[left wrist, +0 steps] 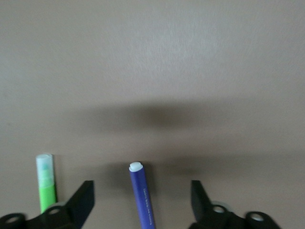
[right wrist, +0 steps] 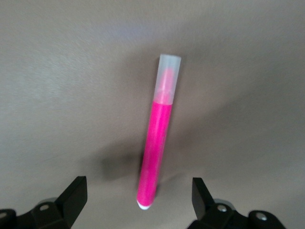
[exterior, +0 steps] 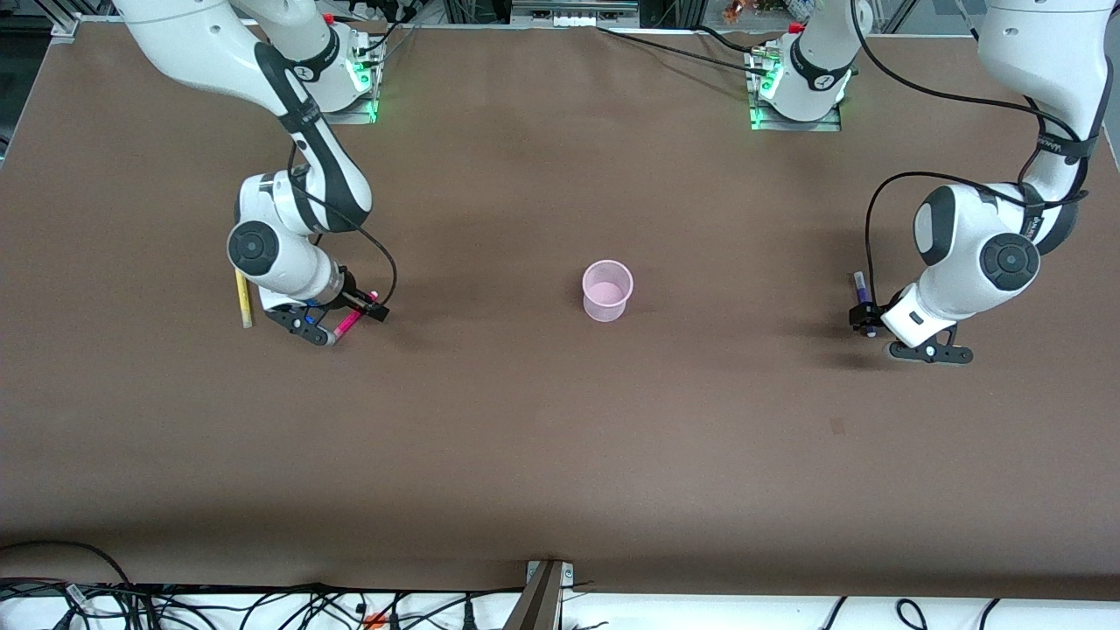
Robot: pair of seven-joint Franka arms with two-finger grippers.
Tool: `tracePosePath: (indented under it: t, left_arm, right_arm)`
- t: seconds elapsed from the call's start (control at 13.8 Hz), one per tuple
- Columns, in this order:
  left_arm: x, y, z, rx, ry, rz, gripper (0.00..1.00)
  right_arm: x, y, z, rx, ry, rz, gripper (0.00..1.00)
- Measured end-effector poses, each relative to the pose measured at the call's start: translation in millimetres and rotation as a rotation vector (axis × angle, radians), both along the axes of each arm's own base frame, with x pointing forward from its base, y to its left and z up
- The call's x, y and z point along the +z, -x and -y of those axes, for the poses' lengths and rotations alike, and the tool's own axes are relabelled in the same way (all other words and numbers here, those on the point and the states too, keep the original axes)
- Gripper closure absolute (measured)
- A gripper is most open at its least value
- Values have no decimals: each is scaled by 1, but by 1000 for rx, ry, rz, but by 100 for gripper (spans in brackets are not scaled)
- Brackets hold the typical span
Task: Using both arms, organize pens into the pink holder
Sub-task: 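Grasp the pink marker with the right gripper while the left gripper grasps the blue marker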
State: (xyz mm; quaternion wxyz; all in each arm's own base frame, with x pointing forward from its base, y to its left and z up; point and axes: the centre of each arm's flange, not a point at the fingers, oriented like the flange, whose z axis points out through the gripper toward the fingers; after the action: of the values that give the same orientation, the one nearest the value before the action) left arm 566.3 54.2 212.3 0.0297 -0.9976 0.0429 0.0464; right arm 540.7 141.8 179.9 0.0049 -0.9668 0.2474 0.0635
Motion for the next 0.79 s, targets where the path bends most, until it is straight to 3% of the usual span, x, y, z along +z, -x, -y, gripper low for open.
tracePosePath:
  t: [0.07, 0.14, 0.22, 0.29, 0.36, 0.43, 0.65, 0.72, 0.79]
  left_arm:
    - [-9, 4, -2, 5, 2, -18, 15]
    - [-17, 7, -5, 10, 4, -33, 22]
    - [-23, 8, -7, 14, 5, -41, 35]
    - [-27, 9, -9, 14, 6, -48, 45]
    - [-29, 10, -9, 14, 7, -52, 46]
    - [-31, 10, -9, 14, 7, -55, 47]
    - [-38, 12, -10, 18, 9, -65, 57]
    - [-41, 13, -11, 19, 9, -67, 58]
    - [-43, 12, -12, 20, 10, -63, 60]
  right_arm:
    - [-4, 1, 0, -1, 1, -3, 9]
    - [-6, 2, 0, -3, 2, -4, 13]
    - [-7, 3, 0, -4, 2, -3, 13]
    - [-8, 4, 1, -4, 3, -3, 20]
    - [-10, 5, 1, -5, 3, -4, 26]
    - [-10, 6, 1, -5, 3, -2, 26]
    - [-5, 5, -1, -5, -1, 7, 52]
    - [-5, 5, -1, -5, -1, 6, 52]
    - [-4, 5, -2, -5, -3, 9, 59]
